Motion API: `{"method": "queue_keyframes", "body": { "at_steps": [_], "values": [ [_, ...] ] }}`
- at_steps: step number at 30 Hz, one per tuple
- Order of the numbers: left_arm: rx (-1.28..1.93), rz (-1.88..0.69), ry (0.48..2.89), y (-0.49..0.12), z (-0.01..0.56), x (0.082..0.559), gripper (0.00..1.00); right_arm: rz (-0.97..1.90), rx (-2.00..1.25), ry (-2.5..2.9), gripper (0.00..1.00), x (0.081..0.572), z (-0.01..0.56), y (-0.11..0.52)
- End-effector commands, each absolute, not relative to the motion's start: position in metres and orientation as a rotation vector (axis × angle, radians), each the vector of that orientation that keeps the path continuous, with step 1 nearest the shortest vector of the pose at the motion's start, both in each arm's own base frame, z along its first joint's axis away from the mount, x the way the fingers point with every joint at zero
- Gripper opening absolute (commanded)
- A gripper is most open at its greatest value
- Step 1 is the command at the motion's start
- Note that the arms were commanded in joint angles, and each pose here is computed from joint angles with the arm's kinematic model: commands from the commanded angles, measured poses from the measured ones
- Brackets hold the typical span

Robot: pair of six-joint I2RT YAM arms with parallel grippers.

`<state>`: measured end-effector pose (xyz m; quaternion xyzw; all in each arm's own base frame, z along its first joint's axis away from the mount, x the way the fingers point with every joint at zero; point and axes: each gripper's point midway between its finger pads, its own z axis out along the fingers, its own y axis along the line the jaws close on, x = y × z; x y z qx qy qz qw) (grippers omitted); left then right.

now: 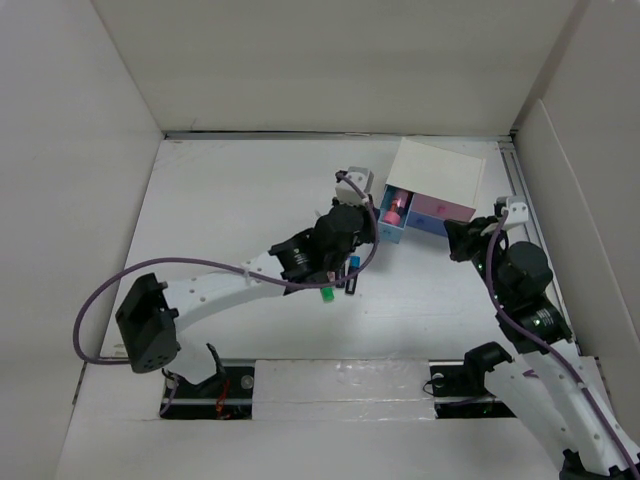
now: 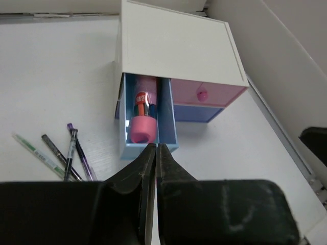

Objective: Organize the desk

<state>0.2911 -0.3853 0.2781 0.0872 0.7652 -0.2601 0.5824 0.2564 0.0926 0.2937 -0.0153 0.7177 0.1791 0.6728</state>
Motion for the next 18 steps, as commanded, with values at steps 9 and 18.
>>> {"method": "queue_keyframes", "body": {
  "at_steps": [9, 18],
  "values": [
    [0.248, -0.779, 1.99, -0.403, 0.179, 0.253, 0.0, 0.439, -0.064, 1.594, 0.0, 0.257, 0.305, 0.101],
    [0.284, -0.725, 1.989, -0.436, 0.159, 0.29, 0.0, 0.433, -0.056, 1.605, 0.0, 0.256, 0.302, 0.099]
  ]
}}
